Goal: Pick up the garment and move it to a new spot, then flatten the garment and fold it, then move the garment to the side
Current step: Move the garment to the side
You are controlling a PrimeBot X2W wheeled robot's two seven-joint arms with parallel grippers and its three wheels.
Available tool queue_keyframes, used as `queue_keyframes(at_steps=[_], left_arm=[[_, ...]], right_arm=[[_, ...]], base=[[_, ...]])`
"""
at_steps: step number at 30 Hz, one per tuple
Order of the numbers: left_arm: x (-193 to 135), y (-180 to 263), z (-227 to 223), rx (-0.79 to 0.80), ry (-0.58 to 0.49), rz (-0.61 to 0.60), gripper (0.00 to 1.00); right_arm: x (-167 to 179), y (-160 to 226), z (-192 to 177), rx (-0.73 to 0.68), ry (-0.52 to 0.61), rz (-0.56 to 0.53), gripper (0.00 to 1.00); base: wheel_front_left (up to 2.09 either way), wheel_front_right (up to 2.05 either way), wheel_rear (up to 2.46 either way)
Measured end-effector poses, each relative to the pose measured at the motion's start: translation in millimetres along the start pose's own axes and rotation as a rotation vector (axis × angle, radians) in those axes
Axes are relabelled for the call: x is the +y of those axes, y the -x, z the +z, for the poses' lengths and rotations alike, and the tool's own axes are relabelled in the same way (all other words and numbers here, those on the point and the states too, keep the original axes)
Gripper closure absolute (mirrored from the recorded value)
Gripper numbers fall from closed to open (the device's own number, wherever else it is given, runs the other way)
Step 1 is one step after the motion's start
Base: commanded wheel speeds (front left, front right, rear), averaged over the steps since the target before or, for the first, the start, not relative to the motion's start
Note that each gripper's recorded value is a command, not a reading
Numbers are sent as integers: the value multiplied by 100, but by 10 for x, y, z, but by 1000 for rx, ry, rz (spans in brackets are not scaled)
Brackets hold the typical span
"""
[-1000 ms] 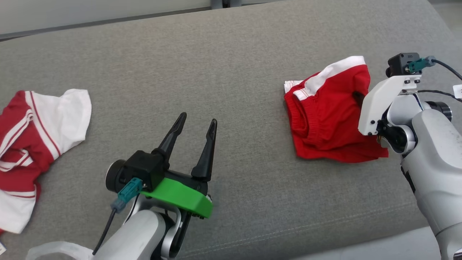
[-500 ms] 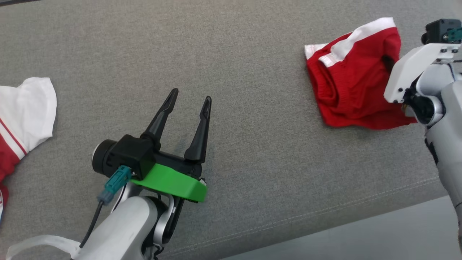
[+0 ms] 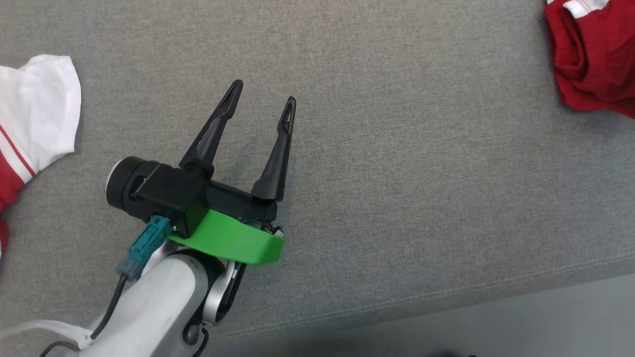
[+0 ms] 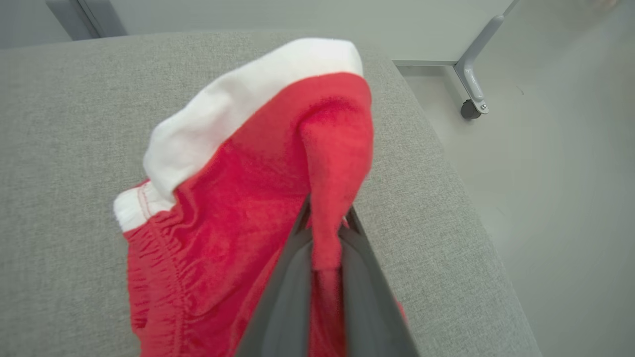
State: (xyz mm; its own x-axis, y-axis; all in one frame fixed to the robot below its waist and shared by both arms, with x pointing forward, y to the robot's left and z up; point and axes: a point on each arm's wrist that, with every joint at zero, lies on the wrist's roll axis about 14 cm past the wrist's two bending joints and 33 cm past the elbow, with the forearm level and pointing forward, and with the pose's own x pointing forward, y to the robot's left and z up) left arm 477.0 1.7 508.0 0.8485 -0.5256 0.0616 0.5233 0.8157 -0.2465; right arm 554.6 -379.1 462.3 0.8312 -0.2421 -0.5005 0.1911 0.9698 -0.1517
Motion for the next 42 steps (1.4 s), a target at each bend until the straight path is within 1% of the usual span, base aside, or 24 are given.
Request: queue_keyframes(at_steps=[5,11,12,13,14,15,21,27,30,32,35,36,38,42], left_arm=[[104,-23,-98,24,-5,14,0],[218,-2,-250,64,-5,37,0],[233,2,-269,69,-5,40,0],[246,6,-283,73,-5,44,0],[255,10,-292,75,-5,47,0],[262,13,-297,76,-5,49,0],[234,18,-261,73,-9,44,0],[188,28,-193,60,-17,37,0],[174,41,-158,56,-18,38,0],[178,57,-131,50,-21,43,0],[181,99,-102,48,-16,55,0],[180,125,-56,37,-21,62,0],[177,162,-27,34,-17,71,0],[187,220,40,20,-19,88,0]], right_arm=[[-49,-205,-89,13,53,-31,100],[-15,-410,-210,34,102,-45,100],[-17,-433,-224,36,112,-49,73],[-27,-450,-248,42,124,-54,52],[-31,-463,-270,47,136,-57,5],[-30,-474,-284,46,144,-58,0],[-173,-421,-307,53,198,-91,0],[-281,-316,-385,73,213,-110,0],[-306,-263,-349,52,208,-112,0],[-261,-238,-271,20,206,-101,0],[-93,-200,-122,-41,178,-63,0],[24,-158,12,-91,133,-35,0],[155,-98,163,-145,102,-1,0],[364,23,307,-204,96,58,0]], base=[[0,0,0],[0,0,0],[0,0,0],[0,0,0],[0,0,0],[0,0,0],[0,0,0],[0,0,0],[0,0,0],[0,0,0],[0,0,0],[0,0,0],[0,0,0],[0,0,0]])
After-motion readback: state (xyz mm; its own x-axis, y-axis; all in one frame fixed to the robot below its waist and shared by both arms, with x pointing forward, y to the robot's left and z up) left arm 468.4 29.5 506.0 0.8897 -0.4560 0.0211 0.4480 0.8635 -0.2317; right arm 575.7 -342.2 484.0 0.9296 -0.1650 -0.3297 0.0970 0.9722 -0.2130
